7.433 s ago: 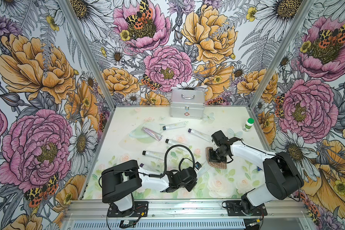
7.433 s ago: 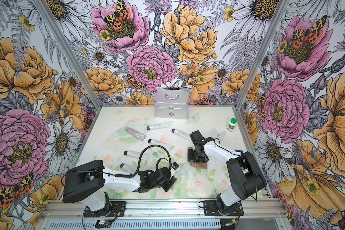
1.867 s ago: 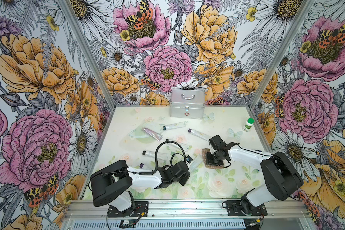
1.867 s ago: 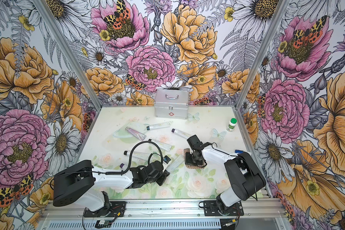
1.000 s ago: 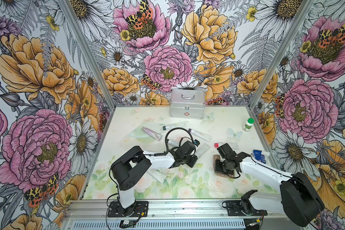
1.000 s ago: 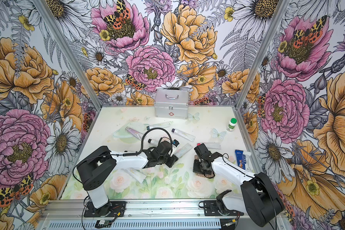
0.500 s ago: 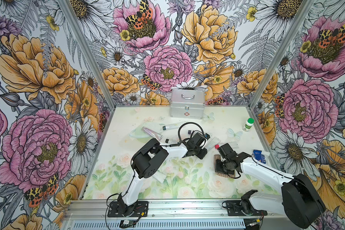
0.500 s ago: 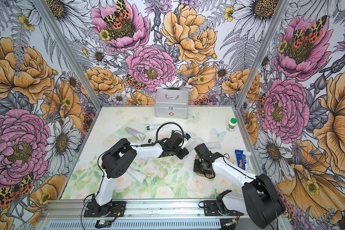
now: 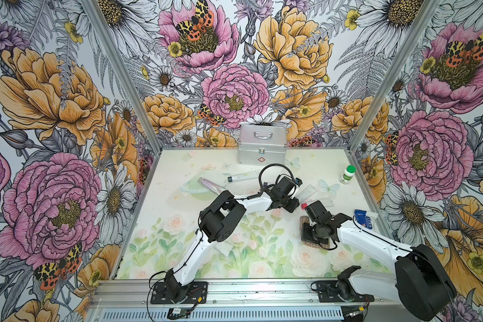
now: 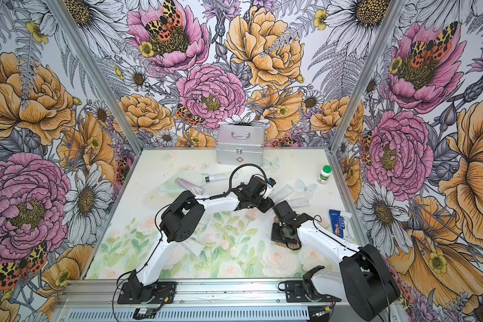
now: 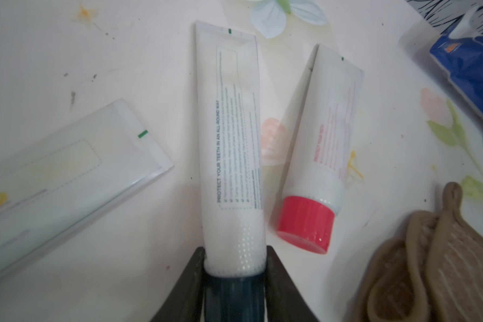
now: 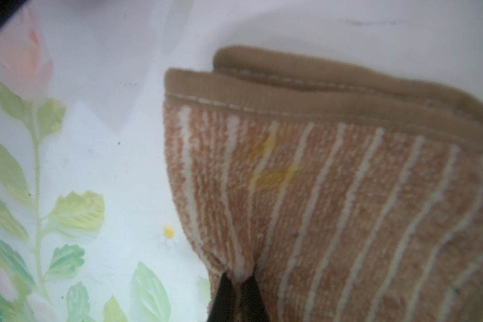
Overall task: Wipe the surface of the toothpaste tube
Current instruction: Move the toothpaste to the center of the board.
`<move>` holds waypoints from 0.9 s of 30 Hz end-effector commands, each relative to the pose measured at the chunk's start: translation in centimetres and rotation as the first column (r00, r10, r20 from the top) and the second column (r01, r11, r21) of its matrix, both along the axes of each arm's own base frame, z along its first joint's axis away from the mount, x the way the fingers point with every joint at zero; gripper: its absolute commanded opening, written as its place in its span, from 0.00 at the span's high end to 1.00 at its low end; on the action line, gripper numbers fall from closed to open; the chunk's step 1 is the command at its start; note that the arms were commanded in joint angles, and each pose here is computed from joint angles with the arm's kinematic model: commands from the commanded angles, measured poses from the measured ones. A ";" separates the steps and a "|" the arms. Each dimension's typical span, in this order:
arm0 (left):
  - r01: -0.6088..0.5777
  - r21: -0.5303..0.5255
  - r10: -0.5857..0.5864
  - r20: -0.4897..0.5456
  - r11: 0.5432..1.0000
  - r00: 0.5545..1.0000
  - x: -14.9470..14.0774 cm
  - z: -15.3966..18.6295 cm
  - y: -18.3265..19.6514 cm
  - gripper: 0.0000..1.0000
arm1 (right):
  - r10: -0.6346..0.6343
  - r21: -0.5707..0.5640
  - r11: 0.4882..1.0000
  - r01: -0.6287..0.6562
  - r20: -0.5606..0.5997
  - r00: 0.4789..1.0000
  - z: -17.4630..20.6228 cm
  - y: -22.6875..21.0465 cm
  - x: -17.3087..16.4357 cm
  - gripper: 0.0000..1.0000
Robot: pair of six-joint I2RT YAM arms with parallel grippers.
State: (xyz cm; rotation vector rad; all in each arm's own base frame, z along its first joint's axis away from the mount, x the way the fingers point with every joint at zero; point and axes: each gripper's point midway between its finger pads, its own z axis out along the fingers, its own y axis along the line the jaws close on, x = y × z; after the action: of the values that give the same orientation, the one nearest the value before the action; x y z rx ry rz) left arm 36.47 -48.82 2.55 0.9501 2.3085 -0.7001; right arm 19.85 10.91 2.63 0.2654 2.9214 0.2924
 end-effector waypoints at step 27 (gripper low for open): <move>-0.223 -0.056 0.225 0.029 0.973 0.974 5.6 8.2 12.0 0.10 | 0.000 -0.009 1.000 0.001 0.037 0.999 0.4 0.1 0.9 1.00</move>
State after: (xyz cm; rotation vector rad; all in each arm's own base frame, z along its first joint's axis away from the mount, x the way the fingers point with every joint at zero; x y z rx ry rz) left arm 41.16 -38.59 12.07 0.6687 2.2733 -0.6792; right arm 19.99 10.86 2.82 0.2646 2.9098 0.2909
